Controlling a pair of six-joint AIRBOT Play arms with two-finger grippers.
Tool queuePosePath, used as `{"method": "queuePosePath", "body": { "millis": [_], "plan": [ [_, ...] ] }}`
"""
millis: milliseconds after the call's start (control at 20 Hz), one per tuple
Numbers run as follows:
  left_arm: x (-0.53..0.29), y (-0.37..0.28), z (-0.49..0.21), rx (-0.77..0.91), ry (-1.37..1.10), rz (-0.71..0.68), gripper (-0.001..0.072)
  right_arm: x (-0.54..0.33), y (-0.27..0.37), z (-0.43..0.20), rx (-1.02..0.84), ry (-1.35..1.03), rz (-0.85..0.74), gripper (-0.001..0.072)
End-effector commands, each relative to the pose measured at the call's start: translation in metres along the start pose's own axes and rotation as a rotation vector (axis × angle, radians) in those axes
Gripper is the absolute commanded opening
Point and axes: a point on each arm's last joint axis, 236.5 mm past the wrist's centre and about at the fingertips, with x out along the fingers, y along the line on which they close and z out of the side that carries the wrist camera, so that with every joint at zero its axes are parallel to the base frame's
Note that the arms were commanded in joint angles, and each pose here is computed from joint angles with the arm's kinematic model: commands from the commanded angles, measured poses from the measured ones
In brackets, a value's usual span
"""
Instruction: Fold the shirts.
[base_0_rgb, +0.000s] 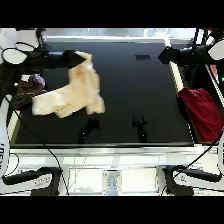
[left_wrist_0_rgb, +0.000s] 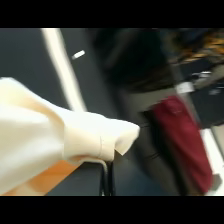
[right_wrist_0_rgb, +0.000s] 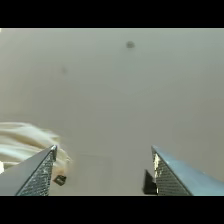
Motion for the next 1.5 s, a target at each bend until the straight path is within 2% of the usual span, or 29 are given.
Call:
{"method": "queuePosePath", "body": {
  "millis": [0, 100, 150, 200, 300, 400, 550, 600, 700, 750, 950, 1000, 1100, 1150, 1300, 1450],
  "plan": [
    [0.026, -0.05, -0.008, 0.038, -0.01, -0.089, 0.0011, -0.001, -0.013, -0.004, -0.029, 0.019, -0.056, 0.0671],
    [0.047, -0.052, -0.033, 0.022, 0.065, -0.114, 0.0036, 0.0, -0.013, -0.002, -0.029, 0.011, -0.054, 0.0671],
    [0.059, -0.051, -0.042, 0.016, 0.083, -0.116, 0.0294, 0.0, -0.012, -0.003, -0.028, 0.012, -0.052, 0.0672],
    [0.069, -0.046, -0.043, 0.006, 0.076, -0.105, 0.072, 0.001, -0.008, -0.005, -0.019, 0.023, -0.035, 0.0672],
    [0.074, -0.024, -0.021, -0.01, -0.019, -0.046, 0.0711, 0.003, 0.013, -0.021, -0.018, 0.081, 0.055, 0.0682],
    [0.062, 0.006, 0.006, -0.025, -0.104, 0.018, 0.0711, 0.013, 0.032, -0.05, -0.107, 0.17, 0.112, 0.0682],
    [0.033, 0.081, 0.005, 0.042, -0.044, 0.208, 0.071, 0.049, 0.036, -0.12, -0.203, 0.345, 0.13, 0.0682],
    [0.021, 0.112, -0.007, 0.01, 0.013, 0.293, 0.071, 0.066, 0.033, -0.14, -0.197, 0.38, 0.13, 0.0682],
    [-0.006, 0.169, -0.05, -0.176, 0.178, 0.454, 0.0709, 0.104, 0.033, -0.173, -0.11, 0.424, 0.161, 0.0681],
    [-0.016, 0.184, -0.073, -0.26, 0.259, 0.491, 0.0708, 0.119, 0.041, -0.185, -0.046, 0.446, 0.203, 0.0681],
    [-0.01, 0.208, -0.131, -0.389, 0.44, 0.486, 0.0706, 0.162, 0.087, -0.189, 0.106, 0.408, 0.344, 0.0679],
    [-0.002, 0.207, -0.137, -0.412, 0.45, 0.464, 0.0706, 0.167, 0.101, -0.188, 0.074, 0.398, 0.368, 0.0666],
    [0.013, 0.205, -0.146, -0.417, 0.465, 0.44, 0.0706, 0.173, 0.129, -0.179, -0.079, 0.375, 0.383, 0.0534],
    [0.018, 0.204, -0.149, -0.41, 0.468, 0.44, 0.0706, 0.177, 0.135, -0.172, -0.171, 0.361, 0.355, 0.0508],
    [0.023, 0.202, -0.159, -0.376, 0.492, 0.43, 0.0706, 0.19, 0.135, -0.16, -0.374, 0.373, 0.218, 0.0509],
    [0.024, 0.208, -0.163, -0.37, 0.474, 0.44, 0.0706, 0.198, 0.138, -0.183, -0.467, 0.493, 0.19, 0.0509]
  ]
}}
